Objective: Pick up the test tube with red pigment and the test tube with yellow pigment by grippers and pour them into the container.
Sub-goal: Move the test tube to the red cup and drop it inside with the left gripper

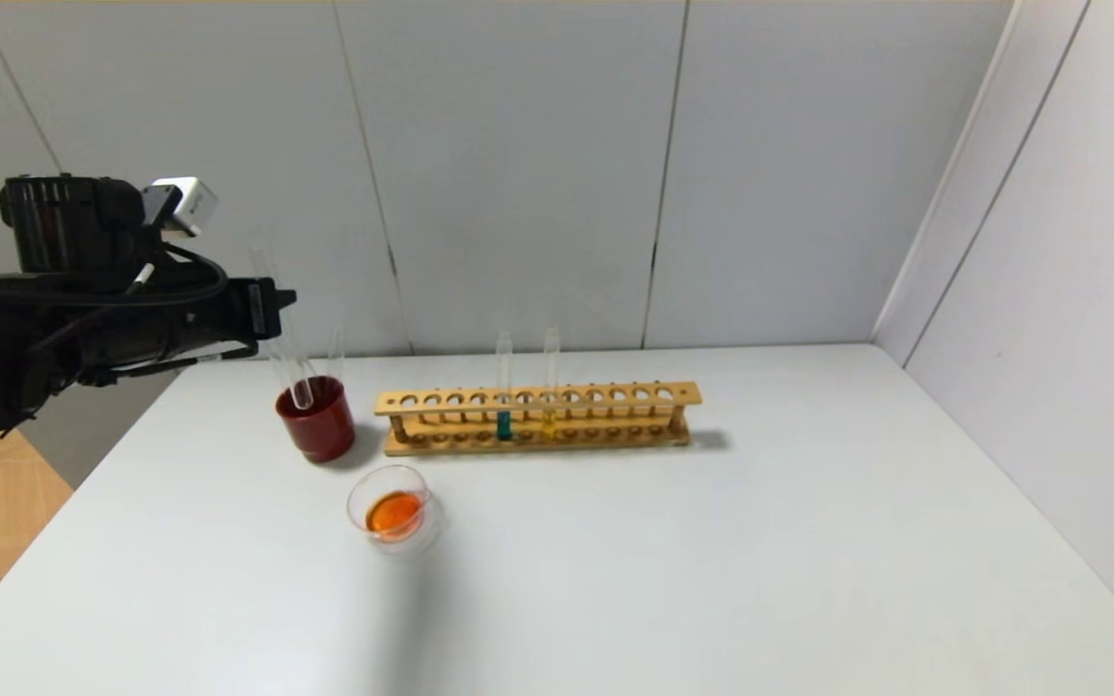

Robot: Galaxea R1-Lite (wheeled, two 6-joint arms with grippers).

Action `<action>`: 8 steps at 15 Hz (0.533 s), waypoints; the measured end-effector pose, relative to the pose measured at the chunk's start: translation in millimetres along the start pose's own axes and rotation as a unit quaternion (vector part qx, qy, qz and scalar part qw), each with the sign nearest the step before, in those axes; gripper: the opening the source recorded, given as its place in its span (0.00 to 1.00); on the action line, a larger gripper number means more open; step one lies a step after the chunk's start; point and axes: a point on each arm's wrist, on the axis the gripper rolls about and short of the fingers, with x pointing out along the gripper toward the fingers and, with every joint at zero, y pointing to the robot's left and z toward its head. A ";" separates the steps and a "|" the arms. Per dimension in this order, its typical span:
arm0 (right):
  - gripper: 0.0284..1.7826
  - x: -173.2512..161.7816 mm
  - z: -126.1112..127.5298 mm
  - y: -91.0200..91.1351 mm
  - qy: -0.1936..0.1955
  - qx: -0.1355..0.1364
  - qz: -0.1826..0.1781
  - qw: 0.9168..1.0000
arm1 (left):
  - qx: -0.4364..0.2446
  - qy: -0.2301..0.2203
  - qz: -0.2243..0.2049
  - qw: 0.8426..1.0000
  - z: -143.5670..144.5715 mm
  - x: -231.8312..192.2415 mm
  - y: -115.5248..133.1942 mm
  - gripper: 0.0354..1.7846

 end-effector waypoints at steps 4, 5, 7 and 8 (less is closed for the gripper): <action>0.98 0.0 0.0 0.0 0.000 0.000 0.000 1.000 | -0.005 0.010 0.012 1.000 -5.9 24.4 14.0 0.16; 0.98 0.0 0.0 0.0 0.000 0.000 0.000 1.000 | -0.006 0.013 0.014 1.000 -7.4 29.2 17.2 0.16; 0.98 0.0 0.0 0.0 0.000 0.000 0.000 1.000 | -0.009 0.018 0.014 1.000 -10.6 38.2 22.6 0.16; 0.98 0.0 0.0 0.0 0.000 0.000 0.000 1.000 | -0.009 0.019 0.013 1.000 -11.4 42.0 24.9 0.16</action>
